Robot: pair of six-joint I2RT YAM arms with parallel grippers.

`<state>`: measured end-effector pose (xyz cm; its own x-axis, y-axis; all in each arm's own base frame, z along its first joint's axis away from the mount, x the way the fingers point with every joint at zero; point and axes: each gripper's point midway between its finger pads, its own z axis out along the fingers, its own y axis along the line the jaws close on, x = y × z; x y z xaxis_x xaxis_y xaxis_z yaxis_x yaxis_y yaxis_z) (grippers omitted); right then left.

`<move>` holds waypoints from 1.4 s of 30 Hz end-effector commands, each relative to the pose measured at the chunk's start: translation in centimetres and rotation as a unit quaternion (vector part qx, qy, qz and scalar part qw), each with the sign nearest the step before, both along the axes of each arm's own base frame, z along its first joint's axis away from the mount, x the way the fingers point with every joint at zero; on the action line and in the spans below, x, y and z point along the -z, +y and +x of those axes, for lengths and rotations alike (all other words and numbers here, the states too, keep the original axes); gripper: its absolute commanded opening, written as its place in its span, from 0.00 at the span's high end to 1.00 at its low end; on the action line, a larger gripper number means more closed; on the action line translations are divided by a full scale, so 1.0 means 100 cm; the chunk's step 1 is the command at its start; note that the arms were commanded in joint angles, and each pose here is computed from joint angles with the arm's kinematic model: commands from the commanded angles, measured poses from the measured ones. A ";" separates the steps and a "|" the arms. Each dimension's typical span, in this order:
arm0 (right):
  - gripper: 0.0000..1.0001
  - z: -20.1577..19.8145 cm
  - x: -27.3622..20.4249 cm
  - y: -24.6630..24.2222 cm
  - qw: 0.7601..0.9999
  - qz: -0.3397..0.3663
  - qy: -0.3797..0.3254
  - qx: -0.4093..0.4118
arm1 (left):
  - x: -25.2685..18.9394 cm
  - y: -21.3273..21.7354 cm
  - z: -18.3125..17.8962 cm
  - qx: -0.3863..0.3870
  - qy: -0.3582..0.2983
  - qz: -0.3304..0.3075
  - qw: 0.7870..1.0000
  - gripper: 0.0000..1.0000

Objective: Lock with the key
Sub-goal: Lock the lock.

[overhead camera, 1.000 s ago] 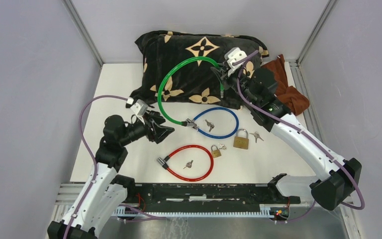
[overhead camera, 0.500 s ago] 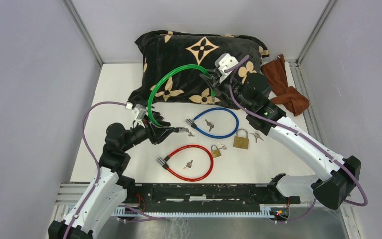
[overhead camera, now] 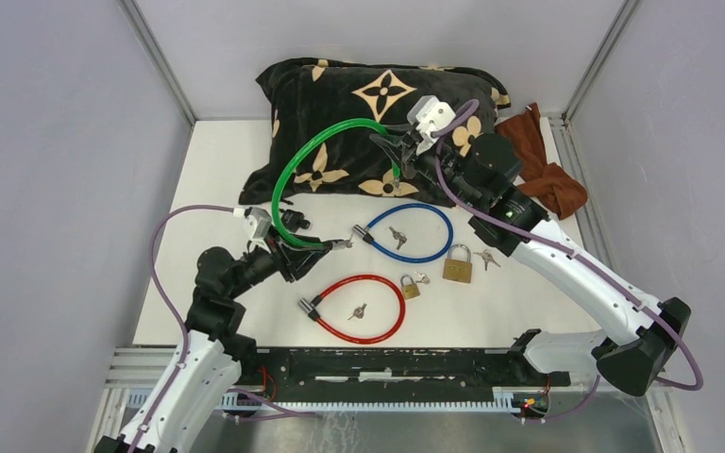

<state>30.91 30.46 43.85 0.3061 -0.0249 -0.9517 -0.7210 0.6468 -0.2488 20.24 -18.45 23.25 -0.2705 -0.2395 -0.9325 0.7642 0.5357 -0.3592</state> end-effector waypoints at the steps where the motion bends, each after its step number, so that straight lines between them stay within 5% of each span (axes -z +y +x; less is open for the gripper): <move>1: 1.00 -0.033 -0.083 -0.008 0.994 0.086 -0.068 -0.028 | -0.005 -0.002 -0.004 0.008 -0.015 -0.011 1.000 0.65; 3: 1.00 -0.036 -0.085 -0.007 0.993 0.086 -0.070 -0.031 | -0.017 0.000 -0.003 0.000 -0.033 -0.016 0.999 0.95; 4: 1.00 -0.037 -0.085 -0.006 0.993 0.085 -0.070 -0.031 | -0.029 0.001 -0.003 -0.004 -0.048 -0.022 0.999 0.98; 10: 1.00 -0.059 -0.097 -0.002 0.987 0.122 -0.059 -0.081 | -0.088 0.002 -0.016 0.005 -0.108 -0.063 0.992 0.98; 18: 1.00 -0.159 -0.132 0.038 0.923 0.272 -0.073 -0.262 | -0.173 0.045 -0.048 -0.061 -0.214 -0.209 0.952 0.98; 25: 1.00 -0.184 -0.155 0.101 0.913 0.246 -0.111 -0.307 | -0.163 0.068 -0.065 -0.094 -0.216 -0.274 0.932 0.98; 42: 1.00 -0.172 -0.136 0.136 0.931 0.204 -0.133 -0.271 | -0.158 0.084 -0.065 -0.118 -0.191 -0.325 0.919 0.98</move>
<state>15.18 45.07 53.65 0.3600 0.4514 -0.8165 -0.9265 0.2753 -0.2563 13.63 -10.56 38.79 0.2114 -0.7420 -0.6362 0.7919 0.5115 -0.3334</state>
